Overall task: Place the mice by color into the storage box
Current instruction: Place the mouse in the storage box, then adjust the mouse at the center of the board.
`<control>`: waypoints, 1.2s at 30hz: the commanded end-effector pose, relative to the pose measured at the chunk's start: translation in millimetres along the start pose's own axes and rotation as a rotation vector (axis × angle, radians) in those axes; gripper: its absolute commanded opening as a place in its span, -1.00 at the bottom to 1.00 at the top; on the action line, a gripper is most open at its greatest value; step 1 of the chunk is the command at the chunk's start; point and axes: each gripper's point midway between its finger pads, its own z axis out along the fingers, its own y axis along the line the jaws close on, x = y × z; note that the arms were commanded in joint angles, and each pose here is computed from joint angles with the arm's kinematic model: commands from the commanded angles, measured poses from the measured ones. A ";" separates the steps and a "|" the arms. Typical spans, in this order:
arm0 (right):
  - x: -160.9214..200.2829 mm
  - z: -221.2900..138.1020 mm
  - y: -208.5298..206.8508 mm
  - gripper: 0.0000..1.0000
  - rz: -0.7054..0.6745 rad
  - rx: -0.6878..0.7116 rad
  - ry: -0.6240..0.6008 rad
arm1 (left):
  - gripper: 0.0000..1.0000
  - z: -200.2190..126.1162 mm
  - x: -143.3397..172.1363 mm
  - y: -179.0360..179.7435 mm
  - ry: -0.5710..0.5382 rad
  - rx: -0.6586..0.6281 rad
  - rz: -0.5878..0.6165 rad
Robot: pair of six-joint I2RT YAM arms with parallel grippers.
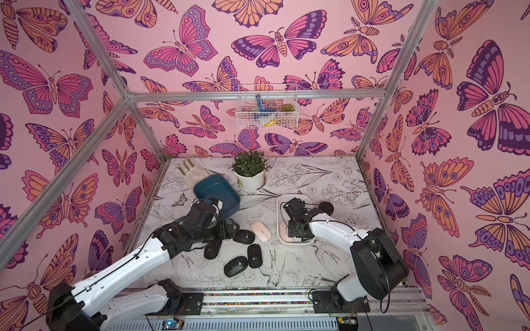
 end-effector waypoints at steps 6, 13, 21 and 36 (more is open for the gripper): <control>-5.1 -10.6 -4.2 0.54 0.003 -0.011 -0.038 | 0.70 -6.6 3.1 -3.0 0.008 0.017 0.009; -12.9 -69.0 46.5 0.25 -0.078 -0.234 -0.169 | 0.70 -9.9 3.3 -3.5 0.001 0.023 0.016; 34.3 -58.0 154.1 -0.82 -0.199 -0.441 -0.046 | 0.68 -13.1 2.7 2.8 -0.016 0.007 0.015; 51.5 -2.5 178.5 -0.96 -0.202 -0.318 0.043 | 0.69 -20.7 6.2 12.6 -0.021 -0.013 0.015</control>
